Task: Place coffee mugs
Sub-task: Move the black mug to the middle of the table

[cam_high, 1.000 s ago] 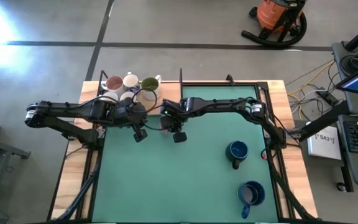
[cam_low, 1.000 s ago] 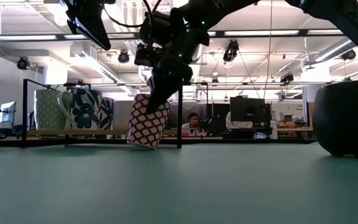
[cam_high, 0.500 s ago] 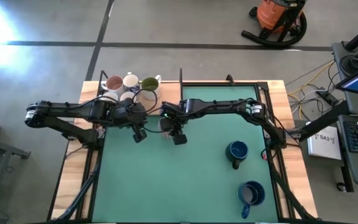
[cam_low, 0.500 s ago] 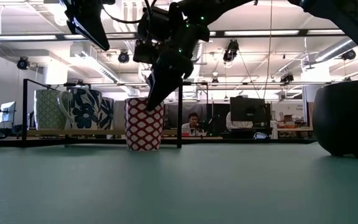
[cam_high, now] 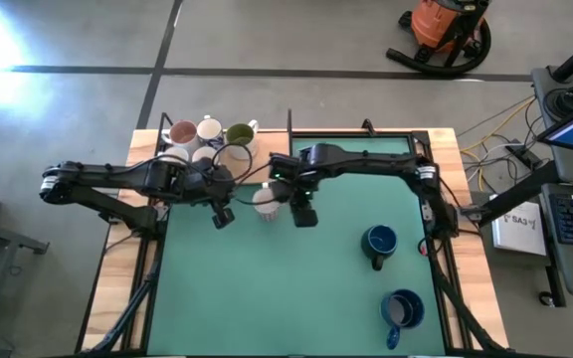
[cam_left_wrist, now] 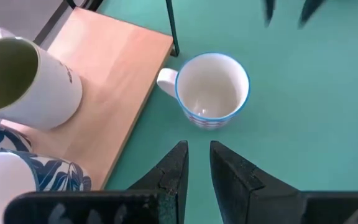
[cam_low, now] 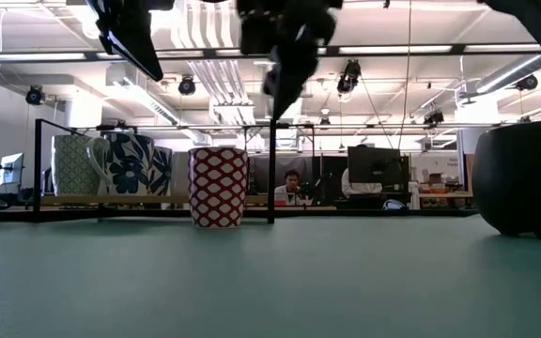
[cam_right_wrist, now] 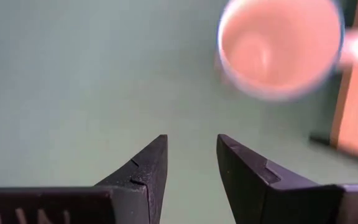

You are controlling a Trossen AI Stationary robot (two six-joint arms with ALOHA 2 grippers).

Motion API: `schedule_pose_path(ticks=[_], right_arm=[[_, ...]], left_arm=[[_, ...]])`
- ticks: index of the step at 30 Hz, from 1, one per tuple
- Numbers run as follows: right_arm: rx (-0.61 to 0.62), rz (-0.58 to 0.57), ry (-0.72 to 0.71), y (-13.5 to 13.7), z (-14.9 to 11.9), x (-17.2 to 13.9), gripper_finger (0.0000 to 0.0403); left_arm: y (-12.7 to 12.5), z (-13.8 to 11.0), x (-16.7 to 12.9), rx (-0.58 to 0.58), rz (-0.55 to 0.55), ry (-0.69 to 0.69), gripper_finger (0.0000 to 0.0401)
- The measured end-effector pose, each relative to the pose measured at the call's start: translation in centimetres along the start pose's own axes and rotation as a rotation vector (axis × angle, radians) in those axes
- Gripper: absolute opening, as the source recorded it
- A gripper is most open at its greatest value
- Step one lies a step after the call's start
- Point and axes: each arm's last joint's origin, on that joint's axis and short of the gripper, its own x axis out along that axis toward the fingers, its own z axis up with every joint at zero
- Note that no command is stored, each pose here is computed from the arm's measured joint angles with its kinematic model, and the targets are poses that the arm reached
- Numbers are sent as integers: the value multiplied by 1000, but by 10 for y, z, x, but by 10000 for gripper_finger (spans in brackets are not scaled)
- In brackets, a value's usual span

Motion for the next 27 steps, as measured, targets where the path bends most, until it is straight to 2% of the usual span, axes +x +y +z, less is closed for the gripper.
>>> schedule_pose_path(ticks=[5, 11, 17, 21, 27], right_arm=[[122, 13, 57, 15, -28, -25, 121], [307, 0, 73, 45, -85, -52, 112], [582, -5, 24, 79, -141, -44, 114], [800, -57, 67, 96, -174, -34, 112], [978, -79, 76, 111, -204, -26, 112]], left_arm=[[-1, -5, 7, 5, 6, 15, 49], [-2, -11, 15, -13, 7, 18, 49], [-4, -6, 16, -48, -15, -38, 49], [-5, -3, 16, -67, -25, -62, 49], [-7, 0, 17, -79, -35, -86, 49]])
